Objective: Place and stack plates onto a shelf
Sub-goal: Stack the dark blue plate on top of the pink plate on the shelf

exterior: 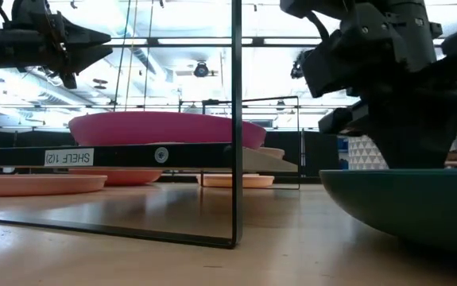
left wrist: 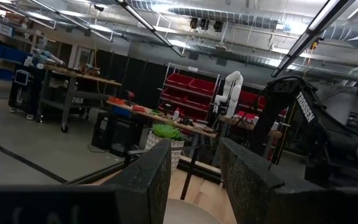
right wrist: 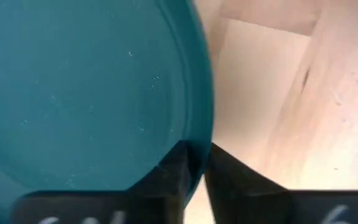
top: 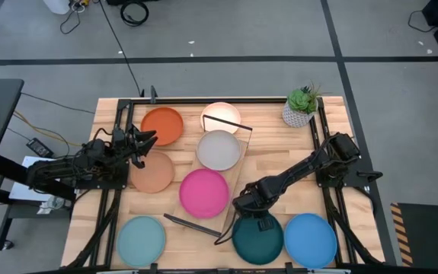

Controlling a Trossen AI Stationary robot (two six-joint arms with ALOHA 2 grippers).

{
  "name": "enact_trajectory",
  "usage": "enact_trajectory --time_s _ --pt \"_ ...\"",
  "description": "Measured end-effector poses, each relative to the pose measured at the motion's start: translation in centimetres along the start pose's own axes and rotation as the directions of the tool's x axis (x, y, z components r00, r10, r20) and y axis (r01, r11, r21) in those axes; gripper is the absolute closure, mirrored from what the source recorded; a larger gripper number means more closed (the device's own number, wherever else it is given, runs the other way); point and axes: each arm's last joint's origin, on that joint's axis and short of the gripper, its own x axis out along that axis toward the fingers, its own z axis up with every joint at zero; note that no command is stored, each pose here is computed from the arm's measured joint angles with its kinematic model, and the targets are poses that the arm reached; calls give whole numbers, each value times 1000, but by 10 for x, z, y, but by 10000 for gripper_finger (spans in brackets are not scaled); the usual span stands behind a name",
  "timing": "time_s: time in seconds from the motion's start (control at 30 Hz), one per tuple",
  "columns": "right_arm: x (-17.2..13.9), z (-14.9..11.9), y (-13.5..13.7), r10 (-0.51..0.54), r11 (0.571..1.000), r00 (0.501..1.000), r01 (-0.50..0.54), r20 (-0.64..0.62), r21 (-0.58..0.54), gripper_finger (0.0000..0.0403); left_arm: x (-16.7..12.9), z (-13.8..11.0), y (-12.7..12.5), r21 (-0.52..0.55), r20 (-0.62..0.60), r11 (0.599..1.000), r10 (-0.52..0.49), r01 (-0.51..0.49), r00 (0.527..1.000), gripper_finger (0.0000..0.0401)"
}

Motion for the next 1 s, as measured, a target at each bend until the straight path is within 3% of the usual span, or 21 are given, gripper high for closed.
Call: enact_trajectory --time_s 0.1,0.23,0.47,0.6,0.8,1.0 --pt "-2 1 -3 45 999 999 -45 -3 -11 390 0 0 0 0 0 1000 1 -1 1000 259" --pt "-9 6 -11 69 998 998 -69 10 12 383 0 0 0 0 0 1000 0 0 1000 259" --pt "-45 8 -20 15 1000 998 -16 55 11 390 0 -1 0 1 -5 1000 1 -1 1000 259" --pt "-77 4 -25 -78 996 994 75 82 40 390 0 -1 0 -3 -6 1000 1 -1 1000 259" --pt "-127 0 -50 -226 960 956 186 186 207 387 0 -2 0 -30 -21 1000 4 -5 1000 259" --pt "-161 5 -85 -285 907 915 162 285 388 386 0 -4 1 -53 -40 999 8 -11 999 259"
